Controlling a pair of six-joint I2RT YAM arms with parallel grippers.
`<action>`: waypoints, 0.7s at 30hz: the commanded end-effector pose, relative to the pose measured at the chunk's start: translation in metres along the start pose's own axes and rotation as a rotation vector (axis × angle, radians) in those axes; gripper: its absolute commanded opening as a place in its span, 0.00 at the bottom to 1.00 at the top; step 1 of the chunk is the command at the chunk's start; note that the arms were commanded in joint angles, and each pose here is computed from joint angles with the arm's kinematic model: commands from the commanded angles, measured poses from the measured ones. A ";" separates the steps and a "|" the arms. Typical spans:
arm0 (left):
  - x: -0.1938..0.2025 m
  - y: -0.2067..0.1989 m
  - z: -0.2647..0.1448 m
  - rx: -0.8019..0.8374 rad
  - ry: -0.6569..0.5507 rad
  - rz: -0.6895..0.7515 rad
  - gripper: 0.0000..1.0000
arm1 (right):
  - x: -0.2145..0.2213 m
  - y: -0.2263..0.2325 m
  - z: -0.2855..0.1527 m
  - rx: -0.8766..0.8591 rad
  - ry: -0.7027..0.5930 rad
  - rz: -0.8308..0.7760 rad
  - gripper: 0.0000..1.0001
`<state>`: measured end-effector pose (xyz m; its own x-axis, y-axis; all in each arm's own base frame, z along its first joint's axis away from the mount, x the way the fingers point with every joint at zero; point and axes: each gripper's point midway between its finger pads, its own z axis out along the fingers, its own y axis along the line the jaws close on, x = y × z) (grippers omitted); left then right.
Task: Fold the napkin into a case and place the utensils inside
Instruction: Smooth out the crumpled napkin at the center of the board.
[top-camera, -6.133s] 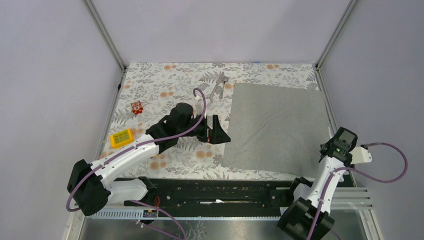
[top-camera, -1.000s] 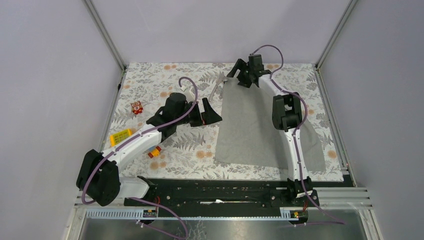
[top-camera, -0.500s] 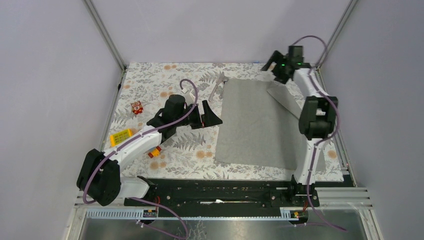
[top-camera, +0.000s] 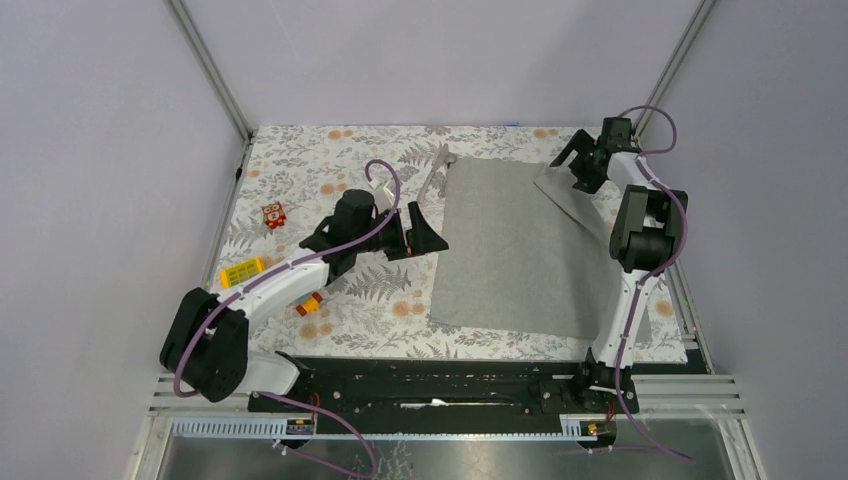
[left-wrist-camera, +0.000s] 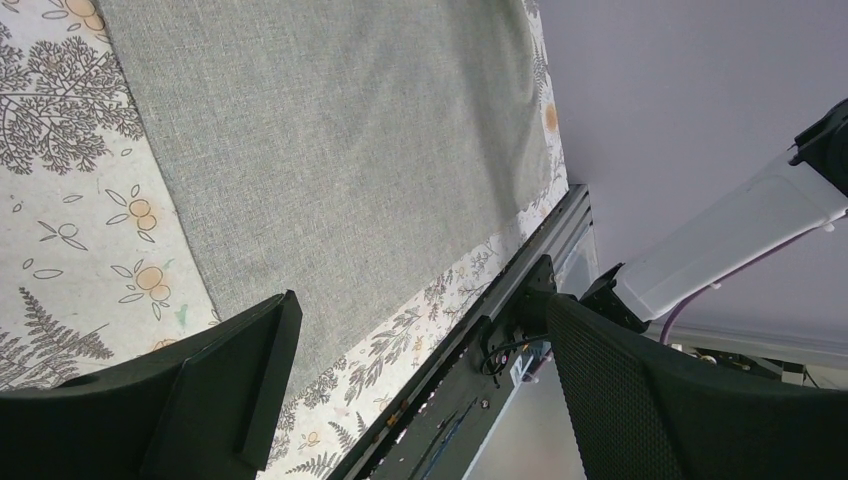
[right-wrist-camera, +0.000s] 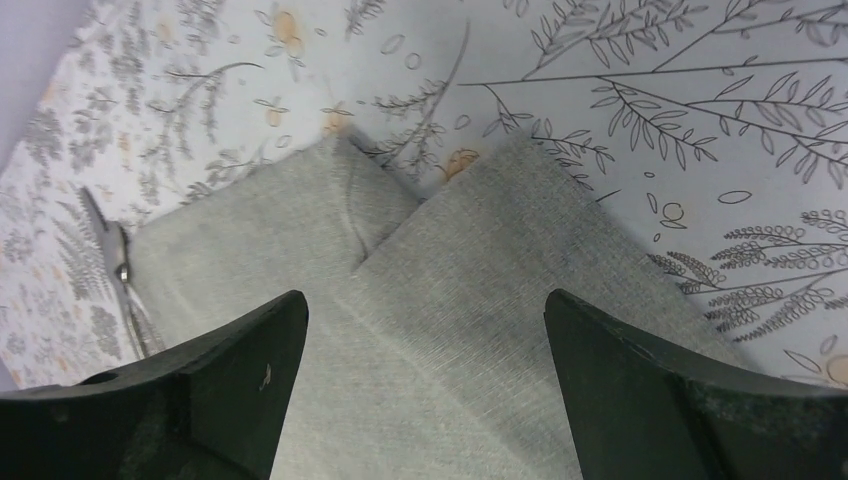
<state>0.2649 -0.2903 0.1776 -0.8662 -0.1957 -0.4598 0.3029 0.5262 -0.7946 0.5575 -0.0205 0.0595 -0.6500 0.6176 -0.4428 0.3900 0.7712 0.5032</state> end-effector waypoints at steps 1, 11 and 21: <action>-0.005 -0.009 0.004 0.053 -0.010 0.010 0.99 | -0.003 -0.001 0.013 -0.010 -0.013 -0.032 0.95; -0.008 -0.006 0.007 0.037 -0.010 0.009 0.99 | -0.007 -0.047 0.047 0.058 -0.015 0.020 0.95; -0.007 0.001 0.015 0.023 0.006 -0.002 0.99 | -0.041 -0.081 0.058 0.135 -0.078 0.054 0.96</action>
<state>0.2682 -0.2934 0.1578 -0.8897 -0.1869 -0.4165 0.2601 0.5421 -0.7990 0.5992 -0.0726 0.0342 -0.5653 0.6537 -0.5032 0.4136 0.7523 0.5127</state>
